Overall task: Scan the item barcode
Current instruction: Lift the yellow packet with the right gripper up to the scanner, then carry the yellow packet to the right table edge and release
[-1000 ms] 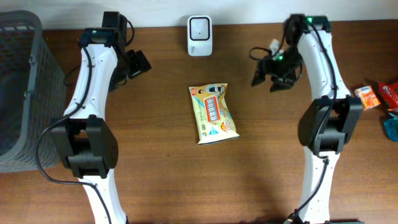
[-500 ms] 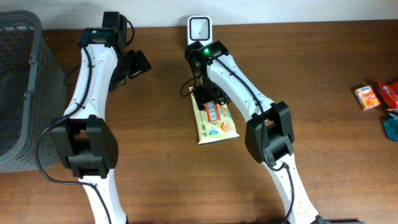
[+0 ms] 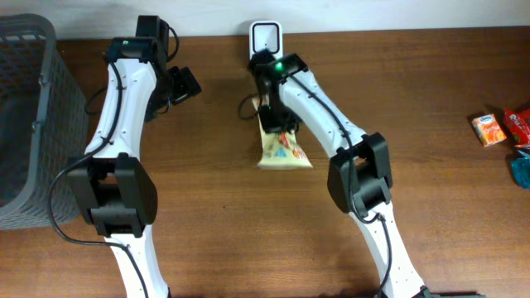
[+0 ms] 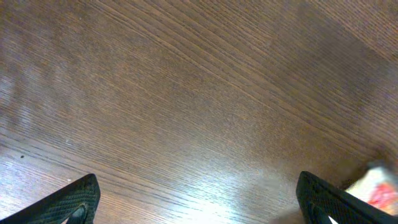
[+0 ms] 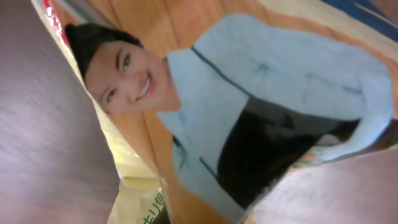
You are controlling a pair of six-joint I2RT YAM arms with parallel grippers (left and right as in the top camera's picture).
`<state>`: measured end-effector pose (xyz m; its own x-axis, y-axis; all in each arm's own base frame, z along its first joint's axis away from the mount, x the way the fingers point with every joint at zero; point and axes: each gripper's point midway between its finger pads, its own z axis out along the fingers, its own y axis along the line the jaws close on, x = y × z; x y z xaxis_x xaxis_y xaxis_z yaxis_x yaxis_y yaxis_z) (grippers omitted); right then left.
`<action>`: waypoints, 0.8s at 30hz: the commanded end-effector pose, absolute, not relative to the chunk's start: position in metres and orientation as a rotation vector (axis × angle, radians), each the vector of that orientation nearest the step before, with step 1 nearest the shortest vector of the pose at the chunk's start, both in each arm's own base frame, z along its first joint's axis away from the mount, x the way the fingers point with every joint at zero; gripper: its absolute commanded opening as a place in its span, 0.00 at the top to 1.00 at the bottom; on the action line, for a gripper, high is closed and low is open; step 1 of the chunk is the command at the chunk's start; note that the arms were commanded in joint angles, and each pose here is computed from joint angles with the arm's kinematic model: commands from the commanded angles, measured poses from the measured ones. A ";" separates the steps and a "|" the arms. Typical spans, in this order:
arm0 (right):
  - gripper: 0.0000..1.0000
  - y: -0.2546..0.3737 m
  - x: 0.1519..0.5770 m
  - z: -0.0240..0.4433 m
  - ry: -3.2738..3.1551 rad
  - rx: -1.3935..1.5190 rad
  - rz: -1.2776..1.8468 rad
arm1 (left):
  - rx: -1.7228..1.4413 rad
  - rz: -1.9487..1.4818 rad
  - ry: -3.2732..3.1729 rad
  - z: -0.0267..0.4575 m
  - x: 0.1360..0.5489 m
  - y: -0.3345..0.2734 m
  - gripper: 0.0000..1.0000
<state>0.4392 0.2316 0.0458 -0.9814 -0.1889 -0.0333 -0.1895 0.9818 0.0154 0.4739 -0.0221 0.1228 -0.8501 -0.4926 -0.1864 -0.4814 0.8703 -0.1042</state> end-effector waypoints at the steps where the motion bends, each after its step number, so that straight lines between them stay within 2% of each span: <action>1: 0.96 0.226 0.491 0.109 2.884 -0.175 0.150 | -0.733 -0.068 2.831 0.126 0.474 -0.019 0.01; 4: 0.96 0.232 0.543 0.162 2.619 -0.144 0.243 | -0.733 -0.068 2.830 0.126 0.474 -0.019 0.01; 9: 0.96 0.236 0.619 0.209 2.244 -0.047 0.230 | -0.733 -0.068 2.831 0.126 0.474 -0.019 0.01; 15: 0.96 0.229 0.663 0.195 2.066 0.056 0.144 | -0.733 -0.068 2.831 0.126 0.474 -0.019 0.01; 19: 0.96 0.209 0.667 0.182 2.057 0.122 0.018 | -0.733 -0.068 2.831 0.126 0.474 -0.019 0.01; 24: 0.96 0.207 0.672 0.191 2.012 0.147 0.010 | -0.733 -0.068 2.831 0.126 0.474 -0.019 0.01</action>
<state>0.6702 0.2137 0.1745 -0.4671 0.0956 -0.8790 0.0592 0.9953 0.0768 0.4739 -0.0221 0.1228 -0.8501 -0.4926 -0.1864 -0.4814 0.8703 -0.1042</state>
